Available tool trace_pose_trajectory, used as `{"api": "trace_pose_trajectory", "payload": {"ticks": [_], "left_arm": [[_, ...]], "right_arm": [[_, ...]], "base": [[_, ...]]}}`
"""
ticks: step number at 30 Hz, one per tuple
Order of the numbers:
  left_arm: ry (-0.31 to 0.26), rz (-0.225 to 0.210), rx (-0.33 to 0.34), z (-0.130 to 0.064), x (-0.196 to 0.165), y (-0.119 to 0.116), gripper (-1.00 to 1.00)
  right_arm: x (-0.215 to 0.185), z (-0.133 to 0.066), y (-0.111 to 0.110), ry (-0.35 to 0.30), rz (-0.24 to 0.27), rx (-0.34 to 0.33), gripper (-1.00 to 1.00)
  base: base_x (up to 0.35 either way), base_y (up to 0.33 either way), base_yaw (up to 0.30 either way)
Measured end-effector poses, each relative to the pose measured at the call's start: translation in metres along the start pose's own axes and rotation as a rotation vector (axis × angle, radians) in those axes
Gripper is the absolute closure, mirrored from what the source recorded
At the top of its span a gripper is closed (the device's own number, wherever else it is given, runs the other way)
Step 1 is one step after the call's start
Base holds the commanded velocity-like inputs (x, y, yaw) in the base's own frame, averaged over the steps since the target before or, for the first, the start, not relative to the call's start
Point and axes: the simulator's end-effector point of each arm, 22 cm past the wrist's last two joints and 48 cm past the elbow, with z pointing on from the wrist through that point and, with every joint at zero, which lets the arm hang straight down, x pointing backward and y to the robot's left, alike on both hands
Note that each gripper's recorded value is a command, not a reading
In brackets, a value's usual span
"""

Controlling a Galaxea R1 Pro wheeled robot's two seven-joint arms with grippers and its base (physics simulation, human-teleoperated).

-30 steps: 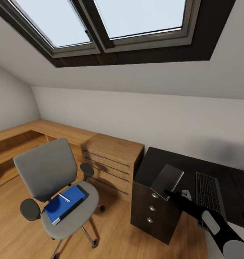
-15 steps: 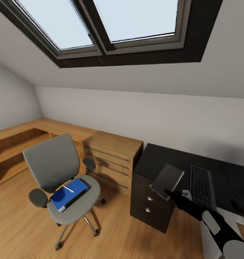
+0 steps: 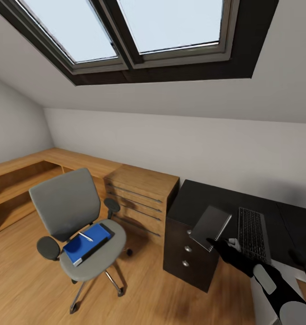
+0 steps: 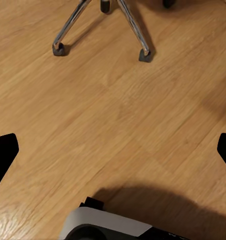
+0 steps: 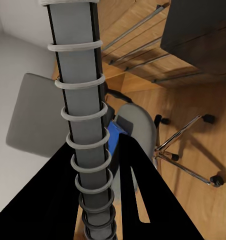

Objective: In the bedroom, organize the workspace by keeping the computer under the desk, ensuring the monitor is on the desk, placing the keyboard on the desk next to the monitor, placing the mouse on the desk next to the keyboard, moving the folder from the swivel chair onto the desk next to the mouse, stacking the notebook on top of the folder with the pen on top of the notebook, and positioning the swivel chair next to the desk.

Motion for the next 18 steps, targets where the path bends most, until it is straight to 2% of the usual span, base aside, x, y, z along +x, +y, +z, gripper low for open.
{"api": "trace_pose_trajectory", "payload": {"ticks": [18], "left_arm": [[-0.002,0.002,-0.002,0.0,-0.0006,0.0017,-1.0]], "right_arm": [[0.001,-0.0008,-0.0021,0.001,0.003,0.004,1.0]], "base": [[0.316,0.0,0.0]]}}
